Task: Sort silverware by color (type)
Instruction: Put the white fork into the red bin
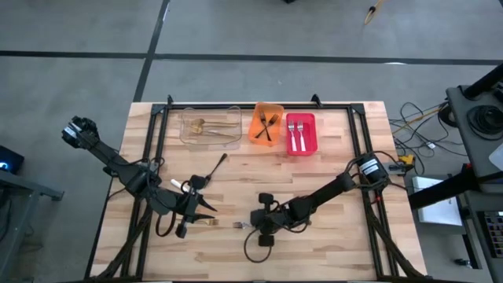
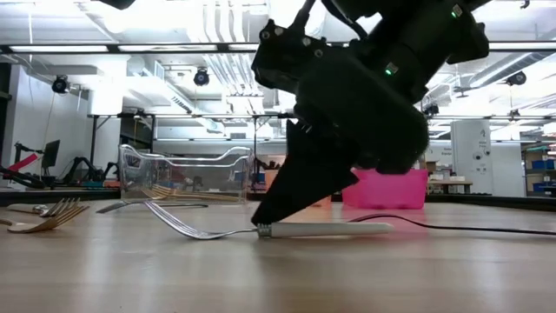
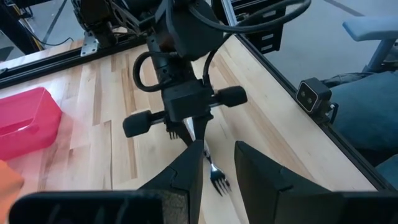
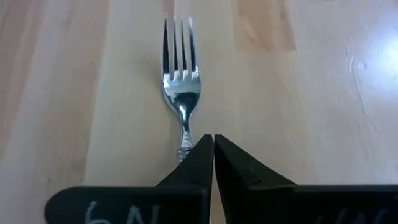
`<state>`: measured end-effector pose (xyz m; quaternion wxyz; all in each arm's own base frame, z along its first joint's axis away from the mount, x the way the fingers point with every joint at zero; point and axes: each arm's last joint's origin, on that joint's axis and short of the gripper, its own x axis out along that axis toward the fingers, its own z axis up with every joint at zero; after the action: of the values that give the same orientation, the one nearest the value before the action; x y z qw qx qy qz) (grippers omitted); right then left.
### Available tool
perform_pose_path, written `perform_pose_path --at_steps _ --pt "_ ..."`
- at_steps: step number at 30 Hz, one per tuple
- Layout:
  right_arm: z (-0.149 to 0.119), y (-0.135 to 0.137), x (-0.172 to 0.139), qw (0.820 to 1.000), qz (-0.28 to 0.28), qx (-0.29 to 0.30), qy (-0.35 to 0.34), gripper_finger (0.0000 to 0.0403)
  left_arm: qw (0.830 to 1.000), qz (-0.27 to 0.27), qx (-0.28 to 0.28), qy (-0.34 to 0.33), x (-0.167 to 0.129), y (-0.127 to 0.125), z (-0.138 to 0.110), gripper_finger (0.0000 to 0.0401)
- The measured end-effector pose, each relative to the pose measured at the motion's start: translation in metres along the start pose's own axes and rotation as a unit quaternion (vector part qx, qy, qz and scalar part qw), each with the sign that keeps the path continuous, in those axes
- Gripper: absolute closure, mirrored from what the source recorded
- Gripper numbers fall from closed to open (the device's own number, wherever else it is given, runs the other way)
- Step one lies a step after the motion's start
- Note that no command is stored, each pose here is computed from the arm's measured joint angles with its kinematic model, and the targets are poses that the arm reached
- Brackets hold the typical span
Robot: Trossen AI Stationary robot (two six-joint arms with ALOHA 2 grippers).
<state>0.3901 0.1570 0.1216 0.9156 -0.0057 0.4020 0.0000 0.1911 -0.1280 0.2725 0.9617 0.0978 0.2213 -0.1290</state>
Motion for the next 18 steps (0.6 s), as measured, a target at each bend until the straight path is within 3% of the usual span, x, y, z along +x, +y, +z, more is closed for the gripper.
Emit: perform_pose_path --at_steps 8,18 --pt "0.014 -0.007 -0.026 1.0 -0.012 -0.01 0.0 0.0394 1.0 0.001 -0.022 0.01 0.005 -0.002 -0.008 0.0326" --pt "0.01 0.005 -0.065 0.999 -0.045 -0.013 -0.02 0.0394 0.999 0.012 -0.04 0.029 0.071 -0.017 -0.067 0.0326"
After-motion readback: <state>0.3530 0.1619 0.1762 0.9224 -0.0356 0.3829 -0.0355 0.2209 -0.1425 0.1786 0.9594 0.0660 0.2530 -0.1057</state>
